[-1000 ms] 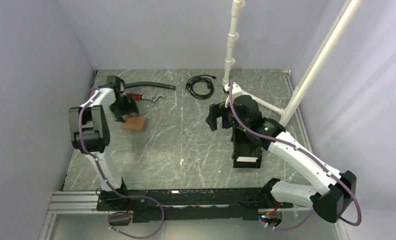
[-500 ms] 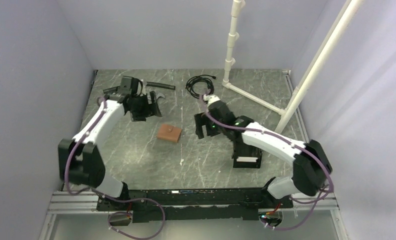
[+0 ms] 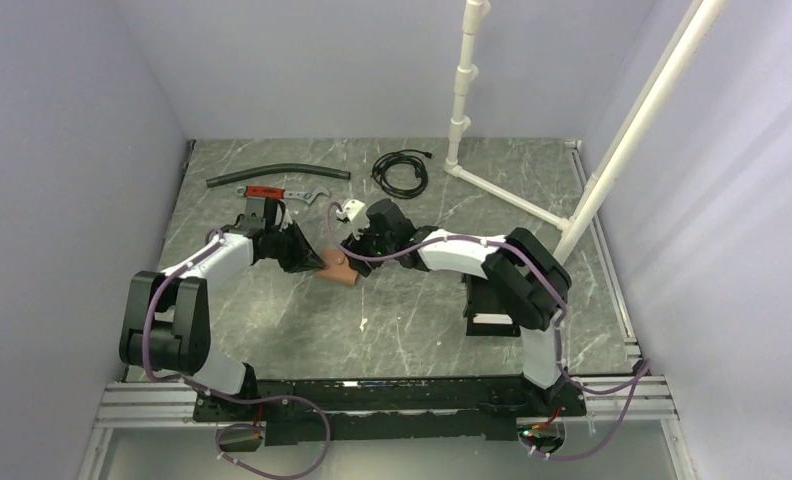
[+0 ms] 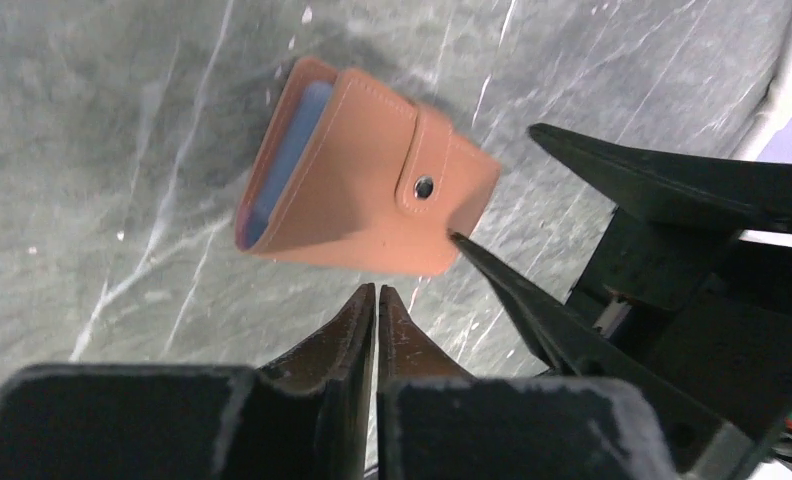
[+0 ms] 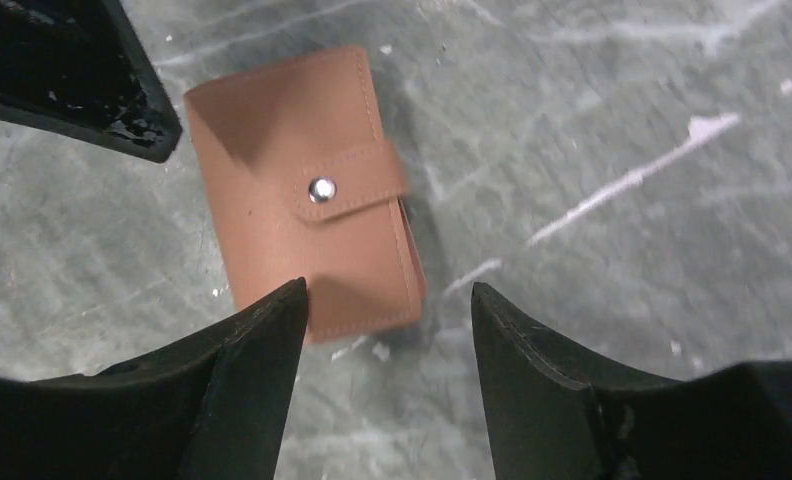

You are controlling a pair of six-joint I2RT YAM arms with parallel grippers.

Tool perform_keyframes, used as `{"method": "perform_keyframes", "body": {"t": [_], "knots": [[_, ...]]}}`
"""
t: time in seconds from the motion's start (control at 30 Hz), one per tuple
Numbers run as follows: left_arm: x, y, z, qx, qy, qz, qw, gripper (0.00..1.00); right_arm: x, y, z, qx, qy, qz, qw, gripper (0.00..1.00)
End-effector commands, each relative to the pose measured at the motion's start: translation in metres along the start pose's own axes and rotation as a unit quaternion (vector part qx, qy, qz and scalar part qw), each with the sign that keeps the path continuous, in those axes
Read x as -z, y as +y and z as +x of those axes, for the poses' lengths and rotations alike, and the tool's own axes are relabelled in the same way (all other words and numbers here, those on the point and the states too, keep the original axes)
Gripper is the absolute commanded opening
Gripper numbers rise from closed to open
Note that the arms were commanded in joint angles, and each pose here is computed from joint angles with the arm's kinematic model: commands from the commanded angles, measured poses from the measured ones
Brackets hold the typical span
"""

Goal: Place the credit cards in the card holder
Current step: Move the card holder to the corner of the board, then open the card holder at the center of the board.

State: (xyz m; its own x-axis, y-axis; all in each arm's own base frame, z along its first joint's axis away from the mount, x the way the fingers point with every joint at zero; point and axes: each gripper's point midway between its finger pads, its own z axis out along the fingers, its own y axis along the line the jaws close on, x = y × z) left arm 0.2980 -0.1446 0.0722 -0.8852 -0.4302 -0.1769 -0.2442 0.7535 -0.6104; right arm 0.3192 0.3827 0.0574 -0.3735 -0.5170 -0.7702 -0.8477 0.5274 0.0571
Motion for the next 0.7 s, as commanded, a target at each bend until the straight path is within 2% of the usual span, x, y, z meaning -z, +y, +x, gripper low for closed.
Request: {"method": "perform_keyframes", "body": {"t": [0.0,0.1,0.2,0.4,0.53,0.67], "knots": [[-0.001,-0.023,-0.028,-0.011,-0.047,0.043,0.998,0.1,-0.015,0.011,-0.053,0.068,-0.099,-0.055,0.991,0.62],[-0.01,-0.016,-0.028,-0.004,-0.042,0.036,0.998,0.08,-0.02,0.015,-0.054,0.082,-0.111,-0.069,0.988,0.61],[-0.024,-0.008,-0.028,0.01,-0.025,0.027,0.999,0.0,-0.022,0.022,-0.051,0.111,-0.129,-0.088,0.981,0.6],[-0.04,0.014,-0.024,0.028,-0.01,-0.014,0.999,0.0,-0.034,0.025,-0.041,0.155,-0.127,-0.095,0.975,0.57],[-0.044,0.032,-0.017,0.034,0.0,-0.049,0.998,0.0,-0.044,0.023,-0.027,0.16,-0.111,-0.097,0.976,0.51],[-0.046,0.041,-0.01,0.036,0.008,-0.063,0.997,0.0,-0.051,0.02,-0.021,0.161,-0.109,-0.088,0.977,0.49]]}}
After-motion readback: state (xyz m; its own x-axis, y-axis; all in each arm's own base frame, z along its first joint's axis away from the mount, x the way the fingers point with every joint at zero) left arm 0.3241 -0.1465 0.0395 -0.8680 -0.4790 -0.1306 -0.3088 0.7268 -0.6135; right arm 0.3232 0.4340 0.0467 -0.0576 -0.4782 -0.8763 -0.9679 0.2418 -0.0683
